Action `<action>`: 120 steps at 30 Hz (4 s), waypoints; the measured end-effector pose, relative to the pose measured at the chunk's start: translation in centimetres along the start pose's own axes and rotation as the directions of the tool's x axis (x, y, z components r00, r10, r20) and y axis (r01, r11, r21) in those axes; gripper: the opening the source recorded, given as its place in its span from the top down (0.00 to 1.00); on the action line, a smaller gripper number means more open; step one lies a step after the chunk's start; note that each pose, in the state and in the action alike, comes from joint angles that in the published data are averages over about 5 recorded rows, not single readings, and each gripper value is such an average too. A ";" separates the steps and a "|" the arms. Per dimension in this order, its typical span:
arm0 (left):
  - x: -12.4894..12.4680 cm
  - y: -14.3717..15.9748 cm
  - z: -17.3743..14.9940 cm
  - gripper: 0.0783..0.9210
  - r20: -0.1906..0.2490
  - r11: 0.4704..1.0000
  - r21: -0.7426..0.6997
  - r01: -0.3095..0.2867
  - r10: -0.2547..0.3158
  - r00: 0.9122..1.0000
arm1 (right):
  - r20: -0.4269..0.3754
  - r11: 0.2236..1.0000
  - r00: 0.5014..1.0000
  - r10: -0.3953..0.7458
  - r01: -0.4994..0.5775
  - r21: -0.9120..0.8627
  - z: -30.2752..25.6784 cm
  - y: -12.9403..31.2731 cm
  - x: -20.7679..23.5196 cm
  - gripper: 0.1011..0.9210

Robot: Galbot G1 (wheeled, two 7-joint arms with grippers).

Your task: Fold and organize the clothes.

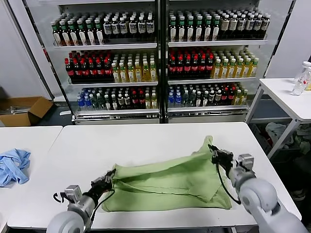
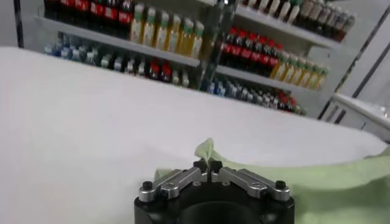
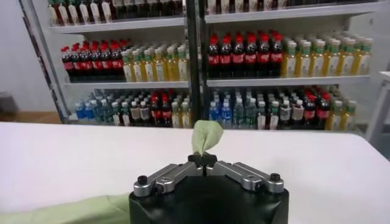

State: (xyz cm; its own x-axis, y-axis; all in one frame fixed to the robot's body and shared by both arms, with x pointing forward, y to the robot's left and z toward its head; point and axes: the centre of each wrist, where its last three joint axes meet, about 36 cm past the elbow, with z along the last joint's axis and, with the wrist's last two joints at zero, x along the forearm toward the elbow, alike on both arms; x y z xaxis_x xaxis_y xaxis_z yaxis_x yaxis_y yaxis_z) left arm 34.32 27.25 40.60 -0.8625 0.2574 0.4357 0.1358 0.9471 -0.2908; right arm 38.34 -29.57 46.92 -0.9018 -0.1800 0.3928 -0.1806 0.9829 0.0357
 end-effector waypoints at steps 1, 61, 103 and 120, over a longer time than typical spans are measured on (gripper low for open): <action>0.1 -0.1 0.3 0.99 -0.006 1.000 -0.006 0.001 -0.001 1.000 | -0.010 1.000 1.000 0.006 -0.006 0.003 0.3 0.0 0.3 0.99; 3.7 8.9 -2.8 0.97 0.071 0.942 -0.067 0.329 -0.325 0.943 | -0.026 0.998 1.000 -0.001 0.002 0.067 0.6 1.5 3.0 0.12; 0.2 -7.1 -2.8 0.57 0.104 0.923 0.282 -0.261 0.241 0.965 | -0.010 0.998 1.000 -0.008 0.008 0.065 0.2 1.3 2.1 0.12; -1.7 0.3 0.0 0.13 0.014 0.994 -0.011 0.108 -0.108 0.994 | -0.011 0.998 1.000 -0.009 0.010 0.065 0.1 1.2 1.6 0.12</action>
State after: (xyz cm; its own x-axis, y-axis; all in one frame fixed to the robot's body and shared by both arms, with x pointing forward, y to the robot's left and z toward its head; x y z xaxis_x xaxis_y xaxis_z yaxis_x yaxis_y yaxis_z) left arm 35.82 27.09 39.76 -0.8789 0.1507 0.4526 0.0471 0.9715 -0.2321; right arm 36.62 -28.65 47.53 -0.8958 -0.1882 0.4026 -0.2142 0.9766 -0.0202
